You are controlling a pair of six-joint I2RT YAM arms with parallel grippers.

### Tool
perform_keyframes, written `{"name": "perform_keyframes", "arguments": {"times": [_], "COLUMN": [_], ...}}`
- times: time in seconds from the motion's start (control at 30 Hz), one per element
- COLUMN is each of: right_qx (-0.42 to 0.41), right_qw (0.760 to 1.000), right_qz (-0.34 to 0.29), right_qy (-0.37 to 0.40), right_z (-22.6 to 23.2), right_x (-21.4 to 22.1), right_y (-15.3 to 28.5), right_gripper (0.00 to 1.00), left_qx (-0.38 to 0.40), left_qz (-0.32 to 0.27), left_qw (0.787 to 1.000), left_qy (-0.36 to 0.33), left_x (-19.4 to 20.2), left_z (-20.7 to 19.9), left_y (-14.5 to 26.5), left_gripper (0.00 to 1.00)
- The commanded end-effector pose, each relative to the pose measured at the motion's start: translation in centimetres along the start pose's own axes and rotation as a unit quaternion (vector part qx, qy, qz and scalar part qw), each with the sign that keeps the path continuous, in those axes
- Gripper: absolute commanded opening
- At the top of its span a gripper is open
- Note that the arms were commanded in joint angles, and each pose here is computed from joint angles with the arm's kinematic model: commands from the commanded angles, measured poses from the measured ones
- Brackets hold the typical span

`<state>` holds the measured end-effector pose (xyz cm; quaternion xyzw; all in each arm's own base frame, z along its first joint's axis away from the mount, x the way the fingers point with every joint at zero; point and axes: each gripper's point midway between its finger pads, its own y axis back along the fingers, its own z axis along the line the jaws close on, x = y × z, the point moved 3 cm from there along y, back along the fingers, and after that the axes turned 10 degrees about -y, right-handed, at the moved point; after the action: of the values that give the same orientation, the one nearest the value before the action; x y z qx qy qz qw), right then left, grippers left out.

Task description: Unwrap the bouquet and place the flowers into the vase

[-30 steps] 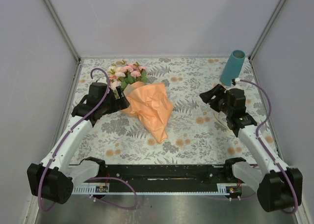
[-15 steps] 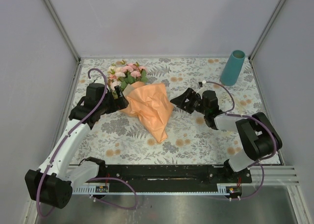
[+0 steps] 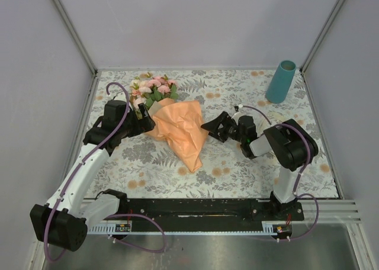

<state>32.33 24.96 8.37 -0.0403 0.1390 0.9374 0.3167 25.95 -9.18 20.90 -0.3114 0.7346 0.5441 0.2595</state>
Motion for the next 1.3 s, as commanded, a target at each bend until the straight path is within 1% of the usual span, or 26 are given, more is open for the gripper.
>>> {"name": "perform_keyframes", "arguments": {"times": [0.0,0.07,0.13,0.2,0.27,0.33,0.43,0.5,0.6,0.7,0.77,0.87,0.97,1.13,1.27], "right_qx": [-0.062,-0.062,-0.069,-0.078,-0.088,-0.102,-0.12,-0.129,-0.13,-0.113,-0.107,-0.079,-0.066,-0.068,-0.064], "right_qw": [0.998,0.998,0.997,0.996,0.995,0.994,0.991,0.989,0.986,0.982,0.979,0.974,0.964,0.953,0.945], "right_qz": [0.006,0.01,0.019,0.03,0.037,0.041,0.05,0.057,0.083,0.112,0.122,0.134,0.165,0.208,0.225], "right_qy": [0.002,0.003,0.007,0.009,0.01,0.013,0.024,0.035,0.067,0.099,0.126,0.163,0.195,0.211,0.23], "right_z": [2.2,2.1,2.4,2.8,3.4,4.3,6.0,7.1,8.5,9.7,10.9,12.0,12.8,13.3,13.7], "right_x": [0.0,0.2,0.4,0.8,1.0,1.2,1.6,2.3,4.2,7.1,9.0,11.7,15.1,19.8,22.2], "right_y": [-0.7,-1.0,-1.2,-1.3,-1.3,-1.2,-0.7,-0.4,-0.2,-0.2,-0.3,-0.6,-0.8,-1.0,-0.9], "right_gripper": [0.85,0.85,0.82,0.72,0.6,0.5,0.41,0.38,0.38,0.42,0.43,0.47,0.5,0.55,0.62], "left_qx": [0.007,0.007,0.007,0.006,0.006,0.008,0.009,0.011,0.011,0.015,-0.001,0.009,0.02,-0.017,-0.005], "left_qz": [-0.037,-0.038,-0.04,-0.039,-0.039,-0.043,-0.053,-0.061,-0.063,-0.073,-0.081,-0.086,-0.095,-0.114,-0.108], "left_qw": [0.999,0.999,0.999,0.999,0.999,0.999,0.998,0.998,0.998,0.997,0.997,0.996,0.995,0.993,0.994], "left_qy": [-0.009,-0.008,-0.008,-0.008,-0.009,-0.012,-0.012,-0.01,-0.009,-0.009,-0.007,0.002,0.013,0.02,0.023], "left_x": [-1.7,-1.7,-1.8,-1.7,-1.7,-1.8,-2.0,-2.4,-2.7,-4.0,-5.1,-6.3,-7.2,-8.3,-8.0], "left_z": [-0.3,-0.3,-0.3,-0.3,-0.3,-0.3,-0.3,-0.4,-0.6,-1.1,-0.9,-1.7,-2.3,-1.4,-1.8], "left_y": [0.6,0.6,0.7,0.6,0.6,0.8,1.0,1.2,1.5,2.5,3.3,4.2,5.0,6.6,7.0], "left_gripper": [0.98,0.98,0.98,0.98,0.98,0.98,0.98,0.98,0.98,0.98,0.98,0.98,0.98,0.98,0.97]}}
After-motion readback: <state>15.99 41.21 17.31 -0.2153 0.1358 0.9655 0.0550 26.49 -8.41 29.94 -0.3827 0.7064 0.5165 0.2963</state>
